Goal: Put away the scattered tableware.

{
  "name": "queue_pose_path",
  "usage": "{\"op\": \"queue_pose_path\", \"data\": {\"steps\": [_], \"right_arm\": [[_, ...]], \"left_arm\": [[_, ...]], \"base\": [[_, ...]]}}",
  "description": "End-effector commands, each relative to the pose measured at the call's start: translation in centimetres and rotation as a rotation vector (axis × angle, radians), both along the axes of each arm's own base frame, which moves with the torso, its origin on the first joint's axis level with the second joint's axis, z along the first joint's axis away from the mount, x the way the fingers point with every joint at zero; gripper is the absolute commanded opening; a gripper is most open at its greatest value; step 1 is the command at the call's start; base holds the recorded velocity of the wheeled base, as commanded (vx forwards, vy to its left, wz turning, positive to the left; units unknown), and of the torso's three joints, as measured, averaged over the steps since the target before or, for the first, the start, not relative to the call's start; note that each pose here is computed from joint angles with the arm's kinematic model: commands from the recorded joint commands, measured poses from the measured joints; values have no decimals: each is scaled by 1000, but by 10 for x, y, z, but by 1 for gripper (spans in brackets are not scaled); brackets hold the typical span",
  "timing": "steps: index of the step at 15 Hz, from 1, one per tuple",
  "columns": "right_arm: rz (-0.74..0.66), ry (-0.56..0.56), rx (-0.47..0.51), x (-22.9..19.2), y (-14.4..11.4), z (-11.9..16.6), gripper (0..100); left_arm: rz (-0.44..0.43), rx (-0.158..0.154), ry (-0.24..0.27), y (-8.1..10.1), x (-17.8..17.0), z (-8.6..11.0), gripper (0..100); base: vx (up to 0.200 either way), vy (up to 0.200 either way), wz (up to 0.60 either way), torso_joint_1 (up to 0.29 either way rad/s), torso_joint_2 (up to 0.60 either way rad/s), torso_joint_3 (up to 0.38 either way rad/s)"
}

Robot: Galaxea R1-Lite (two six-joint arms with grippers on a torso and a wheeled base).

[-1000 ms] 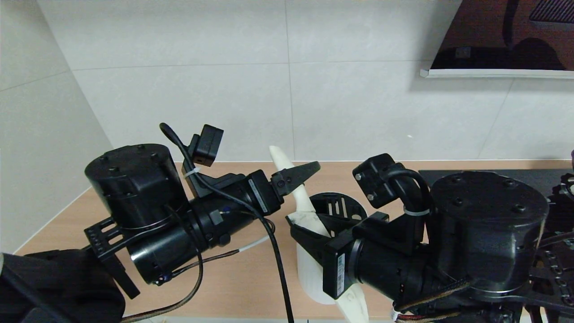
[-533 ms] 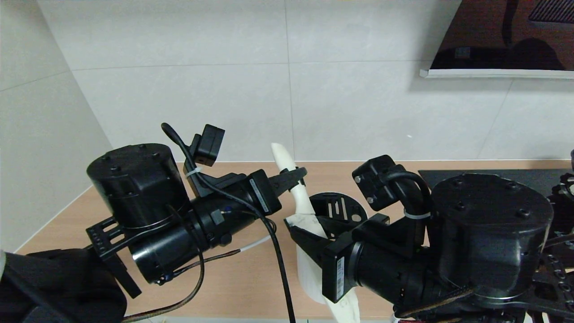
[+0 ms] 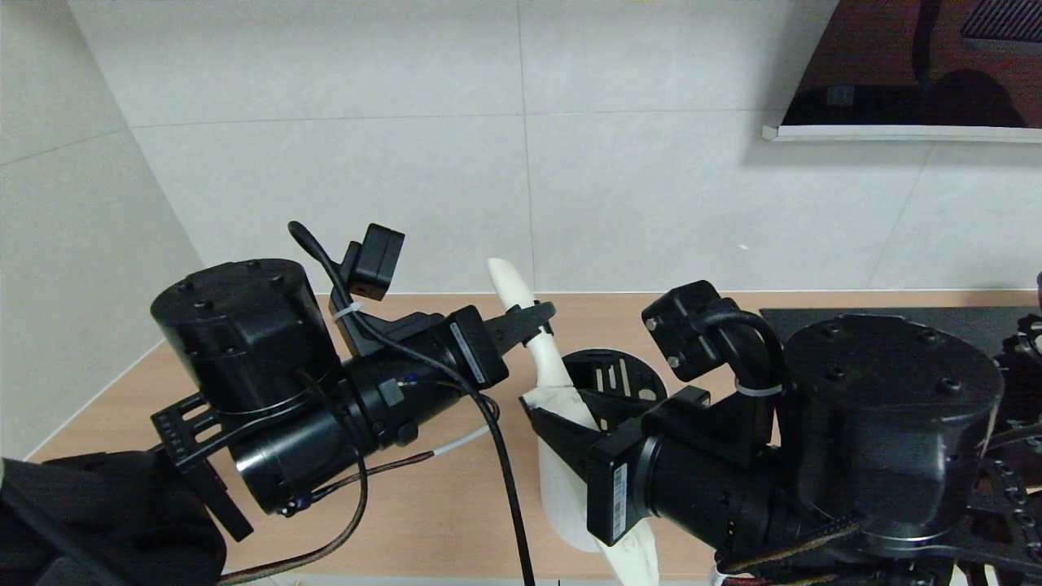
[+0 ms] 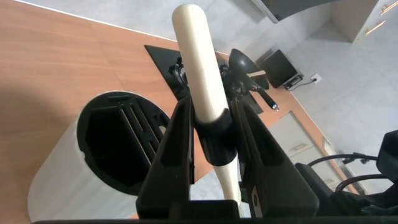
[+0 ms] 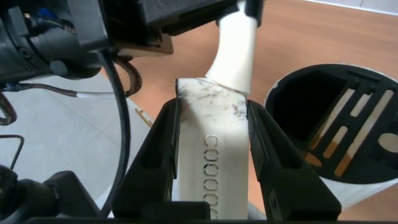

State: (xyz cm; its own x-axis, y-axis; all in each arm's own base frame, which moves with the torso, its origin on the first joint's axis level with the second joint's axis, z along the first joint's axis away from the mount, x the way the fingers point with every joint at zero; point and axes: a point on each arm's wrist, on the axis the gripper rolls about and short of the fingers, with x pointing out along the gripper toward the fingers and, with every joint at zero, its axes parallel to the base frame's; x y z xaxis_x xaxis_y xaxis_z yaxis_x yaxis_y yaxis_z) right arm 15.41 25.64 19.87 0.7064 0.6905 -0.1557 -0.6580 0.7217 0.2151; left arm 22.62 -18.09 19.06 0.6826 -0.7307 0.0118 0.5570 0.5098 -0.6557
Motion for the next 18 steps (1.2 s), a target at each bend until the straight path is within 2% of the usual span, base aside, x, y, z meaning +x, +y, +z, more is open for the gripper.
{"op": "queue_pose_path", "data": {"steps": [1, 2, 3, 8, 11, 12, 14, 15, 17, 18], "right_arm": [[-7, -3, 5, 1, -1, 2, 0], [-7, -4, 6, 1, -1, 2, 0], [-7, -4, 6, 1, -1, 2, 100], [-9, -7, 14, 0, -3, 4, 100], [-51, -35, 51, 6, -19, 18, 100], [-72, -52, 70, 8, -27, 26, 100], [-146, -95, 120, 19, -55, 46, 100], [-156, -103, 130, 21, -59, 49, 100], [-221, -118, 137, 36, -76, 54, 100], [-231, -117, 134, 39, -77, 53, 100]], "left_arm": [[-1, -6, -6, 1, -1, 2, 0], [-1, -6, -7, 0, -1, 3, 0], [-1, -8, -9, 1, -2, 4, 0], [32, -27, -32, -1, 1, 13, 0], [75, -40, -45, 3, -1, 30, 0], [97, -44, -50, 5, -3, 38, 0], [194, -25, -44, 11, -6, 66, 0], [214, -18, -40, 13, -7, 72, 0], [307, 2, -21, 21, -14, 109, 0], [315, 17, -21, 22, -17, 117, 0]], "base": [[0, 0, 0, 0, 0, 0], [0, 0, 0, 0, 0, 0], [0, 0, 0, 0, 0, 0], [0, 0, 0, 0, 0, 0], [0, 0, 0, 0, 0, 0], [0, 0, 0, 0, 0, 0], [0, 0, 0, 0, 0, 0], [0, 0, 0, 0, 0, 0], [0, 0, 0, 0, 0, 0], [0, 0, 0, 0, 0, 0]]}}
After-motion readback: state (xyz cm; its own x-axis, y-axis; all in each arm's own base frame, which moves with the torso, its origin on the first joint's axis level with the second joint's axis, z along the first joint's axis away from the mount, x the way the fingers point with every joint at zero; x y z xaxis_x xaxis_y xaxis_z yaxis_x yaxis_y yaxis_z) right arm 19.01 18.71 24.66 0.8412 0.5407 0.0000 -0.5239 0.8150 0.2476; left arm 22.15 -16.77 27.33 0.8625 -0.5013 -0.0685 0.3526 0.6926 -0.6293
